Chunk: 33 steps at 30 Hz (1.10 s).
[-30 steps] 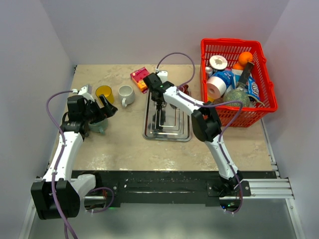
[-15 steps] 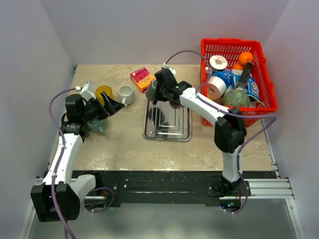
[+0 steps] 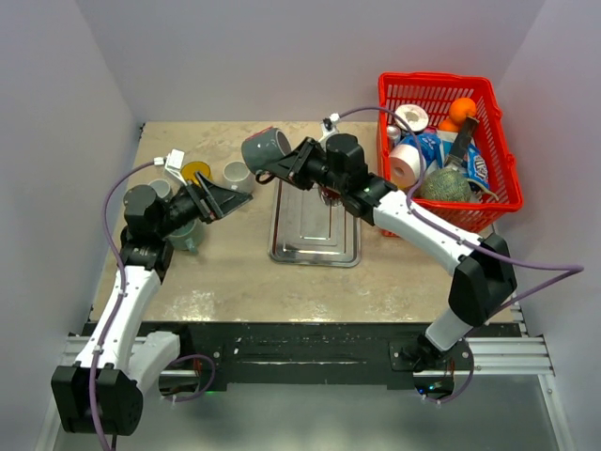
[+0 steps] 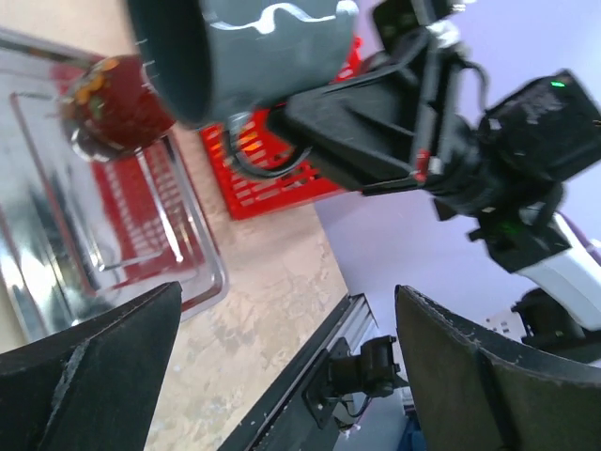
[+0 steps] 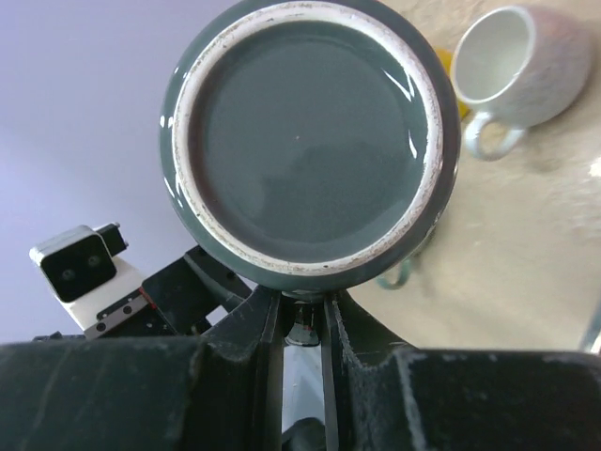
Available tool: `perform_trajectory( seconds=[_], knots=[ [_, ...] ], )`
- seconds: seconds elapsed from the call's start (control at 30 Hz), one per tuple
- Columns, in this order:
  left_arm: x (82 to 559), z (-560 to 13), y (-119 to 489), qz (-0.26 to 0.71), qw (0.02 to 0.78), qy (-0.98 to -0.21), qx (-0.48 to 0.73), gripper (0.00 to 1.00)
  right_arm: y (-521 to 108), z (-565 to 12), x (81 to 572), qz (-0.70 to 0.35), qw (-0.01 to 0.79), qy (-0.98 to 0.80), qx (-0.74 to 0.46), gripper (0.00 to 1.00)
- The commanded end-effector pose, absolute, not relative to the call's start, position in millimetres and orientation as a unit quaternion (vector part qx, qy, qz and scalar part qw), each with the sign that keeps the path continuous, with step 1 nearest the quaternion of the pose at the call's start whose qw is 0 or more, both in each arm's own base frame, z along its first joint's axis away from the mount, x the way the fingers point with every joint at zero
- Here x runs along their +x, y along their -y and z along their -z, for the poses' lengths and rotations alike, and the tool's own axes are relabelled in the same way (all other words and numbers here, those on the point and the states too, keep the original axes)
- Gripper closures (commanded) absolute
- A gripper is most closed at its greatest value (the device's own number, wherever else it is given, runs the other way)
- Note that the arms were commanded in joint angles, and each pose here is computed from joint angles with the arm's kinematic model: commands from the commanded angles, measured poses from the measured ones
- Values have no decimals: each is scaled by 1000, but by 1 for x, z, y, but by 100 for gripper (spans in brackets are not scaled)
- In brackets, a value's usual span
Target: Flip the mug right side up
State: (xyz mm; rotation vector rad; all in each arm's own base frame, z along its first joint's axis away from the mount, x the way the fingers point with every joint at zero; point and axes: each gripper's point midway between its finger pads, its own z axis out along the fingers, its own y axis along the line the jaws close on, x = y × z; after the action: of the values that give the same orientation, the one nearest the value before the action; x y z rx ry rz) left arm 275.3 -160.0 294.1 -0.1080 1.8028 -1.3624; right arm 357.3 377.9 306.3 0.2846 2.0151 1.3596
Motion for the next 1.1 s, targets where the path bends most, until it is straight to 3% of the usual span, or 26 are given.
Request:
perform_trajectory(
  seconds=[0.0, 0.1, 0.23, 0.33, 0.7, 0.9, 1.07],
  knots=[
    [261, -345, 171, 575, 469, -669, 30, 1, -384, -415, 324, -668, 352, -652, 77, 100],
    [263, -352, 171, 578, 474, -664, 25, 1, -380, -434, 311, -697, 346, -624, 75, 100],
    [266, -352, 173, 614, 420, -667, -40, 1, -379, -462, 285, -735, 359, -574, 31, 100],
    [253, -391, 180, 657, 430, -619, -6, 2, -378, -470, 278, -744, 362, -561, 22, 100],
    [260, -417, 185, 674, 429, -601, -8, 5, -384, -487, 248, -793, 343, -503, -17, 100],
    [262, -411, 185, 677, 423, -602, -21, 16, -387, -476, 240, -795, 338, -504, -17, 100],
    [265, -405, 185, 675, 417, -608, -29, 34, -388, -466, 238, -780, 349, -520, -17, 100]
  ],
)
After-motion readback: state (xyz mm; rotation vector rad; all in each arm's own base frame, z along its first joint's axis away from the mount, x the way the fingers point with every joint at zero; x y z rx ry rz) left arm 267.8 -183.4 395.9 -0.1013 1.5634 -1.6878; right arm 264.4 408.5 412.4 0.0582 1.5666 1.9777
